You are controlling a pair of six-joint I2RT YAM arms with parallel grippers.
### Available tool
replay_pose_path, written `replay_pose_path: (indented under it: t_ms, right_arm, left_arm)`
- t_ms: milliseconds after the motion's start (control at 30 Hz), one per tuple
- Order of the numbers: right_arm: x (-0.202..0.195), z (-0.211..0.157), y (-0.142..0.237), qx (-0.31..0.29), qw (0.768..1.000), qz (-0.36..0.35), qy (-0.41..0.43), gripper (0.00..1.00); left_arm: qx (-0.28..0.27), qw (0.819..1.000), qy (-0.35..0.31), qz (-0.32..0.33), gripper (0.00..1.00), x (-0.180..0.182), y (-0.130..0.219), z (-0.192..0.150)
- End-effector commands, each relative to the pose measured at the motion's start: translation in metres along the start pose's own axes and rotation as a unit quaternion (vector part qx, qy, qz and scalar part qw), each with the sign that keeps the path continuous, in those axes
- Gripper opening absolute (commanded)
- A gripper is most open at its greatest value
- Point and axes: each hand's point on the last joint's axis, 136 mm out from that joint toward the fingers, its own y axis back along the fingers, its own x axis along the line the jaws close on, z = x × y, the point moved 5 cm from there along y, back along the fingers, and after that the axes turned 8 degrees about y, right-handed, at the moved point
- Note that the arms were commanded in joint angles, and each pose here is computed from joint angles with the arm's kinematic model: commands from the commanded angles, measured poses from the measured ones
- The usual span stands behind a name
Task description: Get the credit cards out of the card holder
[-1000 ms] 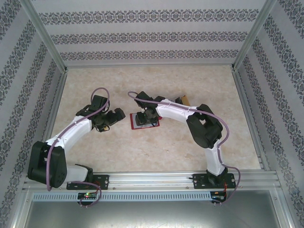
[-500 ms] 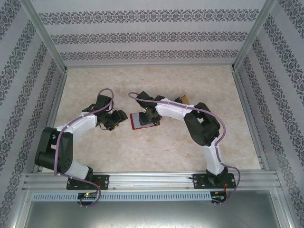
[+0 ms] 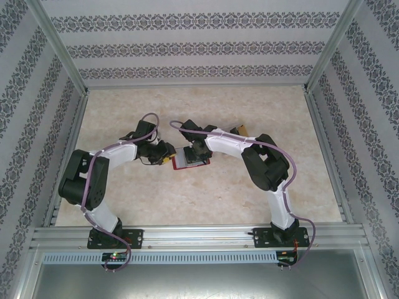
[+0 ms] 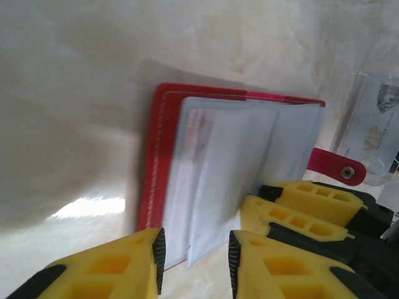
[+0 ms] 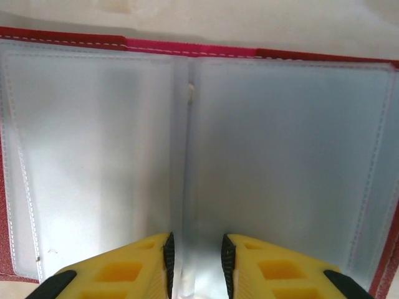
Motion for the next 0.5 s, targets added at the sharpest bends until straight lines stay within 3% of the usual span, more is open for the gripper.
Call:
replay_pose_path:
  t_ms: [0,467]
  right_arm:
    - [-0.022,-0.019,-0.025,0.044,0.998,-0.024,-0.021,0.29]
    - [-0.023,-0.021,-0.029,0.049,0.998,-0.005,-0.033,0.27]
  left_arm:
    - [0.012,1.0,-0.007,-0.013,0.34,-0.014,-0.009,0.0]
    - [0.03,0.999,-0.002,0.028,0.31,-0.008,-0.033,0.006]
